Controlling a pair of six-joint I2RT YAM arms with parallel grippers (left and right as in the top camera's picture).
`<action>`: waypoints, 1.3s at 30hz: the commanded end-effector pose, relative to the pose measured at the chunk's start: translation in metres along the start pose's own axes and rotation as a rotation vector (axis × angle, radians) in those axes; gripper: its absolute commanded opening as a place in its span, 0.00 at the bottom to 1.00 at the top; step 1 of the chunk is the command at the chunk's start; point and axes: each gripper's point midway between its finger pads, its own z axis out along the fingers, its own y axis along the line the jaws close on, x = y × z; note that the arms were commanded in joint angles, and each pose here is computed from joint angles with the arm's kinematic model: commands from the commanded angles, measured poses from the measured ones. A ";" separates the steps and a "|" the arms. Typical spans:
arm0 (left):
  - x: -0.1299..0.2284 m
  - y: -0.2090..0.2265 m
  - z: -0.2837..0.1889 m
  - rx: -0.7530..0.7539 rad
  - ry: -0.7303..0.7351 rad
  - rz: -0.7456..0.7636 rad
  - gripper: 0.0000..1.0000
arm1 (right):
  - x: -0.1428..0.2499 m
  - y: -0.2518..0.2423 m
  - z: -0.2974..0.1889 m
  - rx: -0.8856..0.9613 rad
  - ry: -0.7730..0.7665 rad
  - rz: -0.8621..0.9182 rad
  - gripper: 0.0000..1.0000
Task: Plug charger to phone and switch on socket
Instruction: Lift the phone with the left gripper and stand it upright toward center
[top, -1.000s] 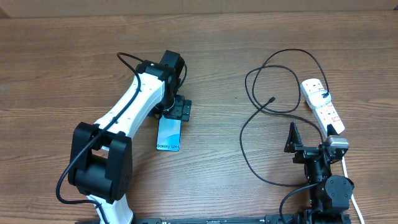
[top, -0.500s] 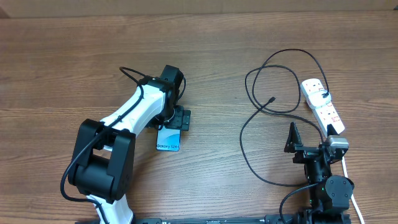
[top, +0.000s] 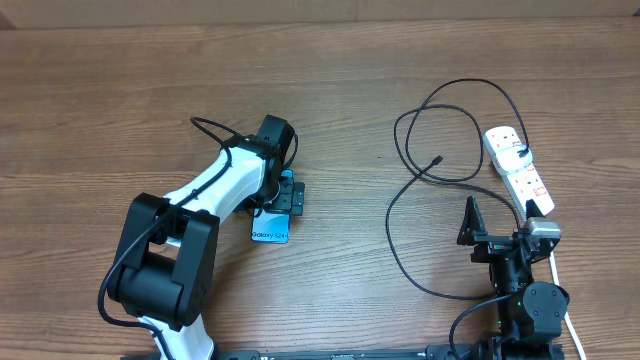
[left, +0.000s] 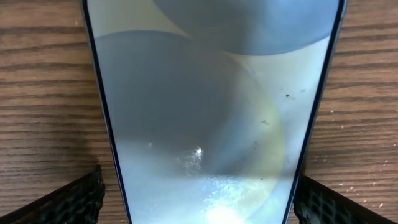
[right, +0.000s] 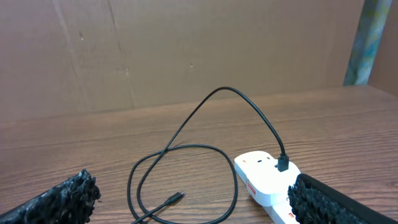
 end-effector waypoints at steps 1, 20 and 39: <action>0.015 -0.004 0.012 0.028 0.053 -0.022 1.00 | 0.002 0.002 0.000 -0.010 -0.005 -0.009 1.00; 0.019 -0.019 0.011 0.117 0.080 -0.025 0.64 | 0.002 0.002 0.000 -0.010 -0.005 -0.009 1.00; 0.013 -0.059 -0.012 0.417 0.114 0.009 0.55 | 0.002 0.002 0.000 -0.010 -0.005 -0.009 1.00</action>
